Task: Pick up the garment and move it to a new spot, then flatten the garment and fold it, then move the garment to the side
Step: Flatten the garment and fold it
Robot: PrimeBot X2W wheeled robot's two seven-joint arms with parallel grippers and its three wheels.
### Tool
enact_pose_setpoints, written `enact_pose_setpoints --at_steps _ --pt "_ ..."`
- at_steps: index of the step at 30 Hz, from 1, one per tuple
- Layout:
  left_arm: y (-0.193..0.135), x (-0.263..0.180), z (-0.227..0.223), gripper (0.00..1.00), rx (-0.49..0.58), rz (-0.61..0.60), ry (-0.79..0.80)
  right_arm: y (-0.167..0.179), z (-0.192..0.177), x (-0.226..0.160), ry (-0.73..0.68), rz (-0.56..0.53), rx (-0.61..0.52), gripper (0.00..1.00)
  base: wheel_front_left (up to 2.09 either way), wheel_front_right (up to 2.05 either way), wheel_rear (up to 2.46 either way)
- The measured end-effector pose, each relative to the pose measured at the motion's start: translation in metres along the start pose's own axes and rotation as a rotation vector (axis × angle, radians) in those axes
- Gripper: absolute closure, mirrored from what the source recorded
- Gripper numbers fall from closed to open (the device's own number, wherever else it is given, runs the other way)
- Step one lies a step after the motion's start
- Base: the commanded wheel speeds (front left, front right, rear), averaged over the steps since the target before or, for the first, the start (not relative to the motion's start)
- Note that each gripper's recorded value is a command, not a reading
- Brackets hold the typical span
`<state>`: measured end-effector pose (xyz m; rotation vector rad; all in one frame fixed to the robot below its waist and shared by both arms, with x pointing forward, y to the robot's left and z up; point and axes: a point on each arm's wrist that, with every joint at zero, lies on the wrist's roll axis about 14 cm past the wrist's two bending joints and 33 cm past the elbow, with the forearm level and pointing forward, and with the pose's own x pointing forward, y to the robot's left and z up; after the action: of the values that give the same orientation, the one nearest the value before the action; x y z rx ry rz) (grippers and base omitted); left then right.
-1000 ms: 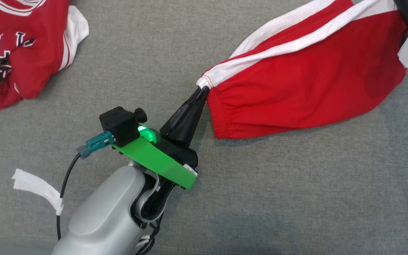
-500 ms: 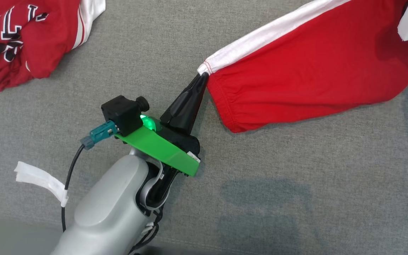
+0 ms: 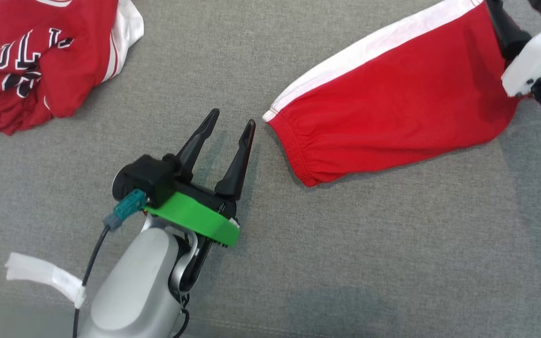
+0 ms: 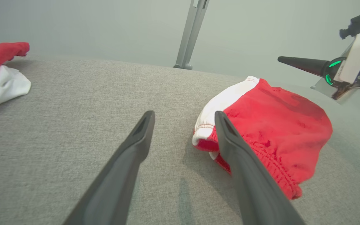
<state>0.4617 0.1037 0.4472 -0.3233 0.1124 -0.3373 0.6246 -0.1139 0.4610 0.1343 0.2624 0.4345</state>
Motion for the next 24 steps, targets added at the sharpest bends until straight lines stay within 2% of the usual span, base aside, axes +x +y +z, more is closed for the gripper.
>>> enact_pose_setpoints --at_steps 8,13,18,24 --pt "-0.004 -0.034 0.016 0.00 0.126 0.095 -0.068 -0.018 -0.022 -0.053 0.082 -0.040 0.019 0.00 0.00 0.00 0.00" --pt "-0.020 -0.052 0.020 0.00 0.173 0.088 -0.089 -0.038 -0.025 -0.074 0.130 -0.108 0.012 0.00 0.00 0.00 0.00" --pt "-0.029 -0.061 0.016 0.00 0.199 0.067 -0.077 -0.049 -0.042 -0.071 0.206 -0.161 0.046 0.00 0.00 0.00 0.00" --pt "-0.030 -0.068 0.014 0.00 0.217 0.067 -0.064 -0.041 -0.047 -0.042 0.234 -0.163 0.080 0.00 0.00 0.00 0.00"
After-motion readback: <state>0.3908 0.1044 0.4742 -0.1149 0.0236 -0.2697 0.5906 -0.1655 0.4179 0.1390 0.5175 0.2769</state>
